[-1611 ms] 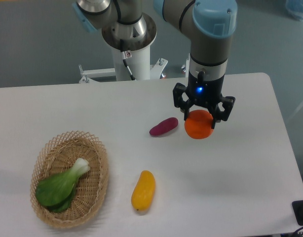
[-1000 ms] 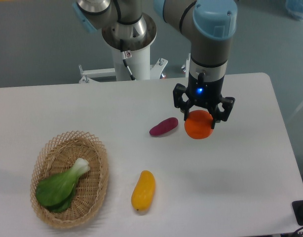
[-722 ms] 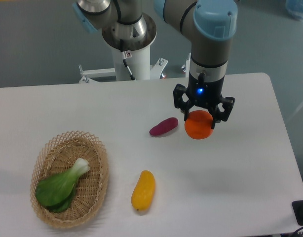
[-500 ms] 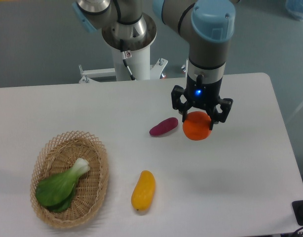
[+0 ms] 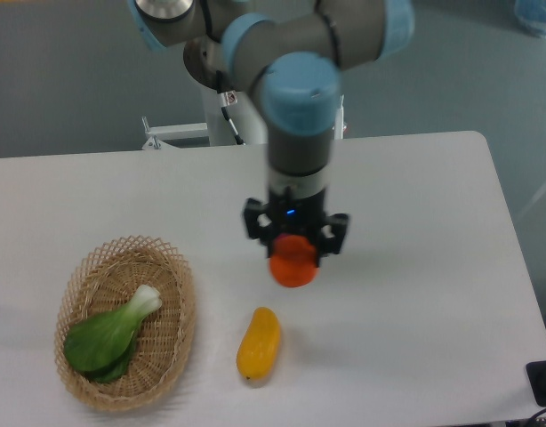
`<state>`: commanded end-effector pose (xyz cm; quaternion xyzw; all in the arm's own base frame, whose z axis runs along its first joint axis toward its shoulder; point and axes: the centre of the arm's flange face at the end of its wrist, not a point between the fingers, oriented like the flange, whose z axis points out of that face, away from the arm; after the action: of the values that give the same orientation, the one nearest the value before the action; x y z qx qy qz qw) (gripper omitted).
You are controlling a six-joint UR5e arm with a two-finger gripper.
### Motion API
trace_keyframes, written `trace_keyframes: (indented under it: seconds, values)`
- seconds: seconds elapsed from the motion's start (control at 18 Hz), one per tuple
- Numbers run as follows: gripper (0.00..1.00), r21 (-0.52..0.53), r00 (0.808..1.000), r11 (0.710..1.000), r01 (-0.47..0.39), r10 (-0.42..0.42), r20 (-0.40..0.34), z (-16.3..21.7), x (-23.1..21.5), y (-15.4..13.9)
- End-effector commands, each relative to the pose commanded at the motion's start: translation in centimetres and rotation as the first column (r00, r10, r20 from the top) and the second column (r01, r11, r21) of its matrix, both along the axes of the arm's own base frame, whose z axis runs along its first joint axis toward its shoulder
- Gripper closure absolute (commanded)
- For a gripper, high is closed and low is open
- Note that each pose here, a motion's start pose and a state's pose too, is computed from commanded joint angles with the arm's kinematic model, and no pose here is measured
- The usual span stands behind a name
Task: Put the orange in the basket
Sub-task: 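Carry the held orange over to the wicker basket and lower it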
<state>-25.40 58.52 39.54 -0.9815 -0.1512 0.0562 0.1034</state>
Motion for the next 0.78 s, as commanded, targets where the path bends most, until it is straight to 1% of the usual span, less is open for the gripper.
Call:
trace_keyframes:
  seconds: [0.11,0.22,0.33,0.39,0.5,0.67,0.78]
  values:
    - [0.43,0.060,0.998,0.996,-0.067,0.067,-0.002,-1.0,2.4,2.4]
    - [0.43,0.099,0.996,0.991,-0.091,0.092,0.003,-2.9,4.6,4.9]
    - [0.43,0.132,0.990,0.982,-0.138,0.136,0.018,-4.3,5.5,6.4]
    - [0.42,0.130,0.988,0.980,-0.151,0.149,0.028,-4.9,6.2,6.9]
    - [0.42,0.104,0.990,0.985,-0.139,0.135,0.042,-6.8,7.6,7.9]
    - [0.42,0.092,0.990,0.987,-0.134,0.129,0.056,-8.0,8.9,8.6]
    - [0.42,0.063,0.990,0.990,-0.129,0.124,0.065,-10.1,9.2,9.1]
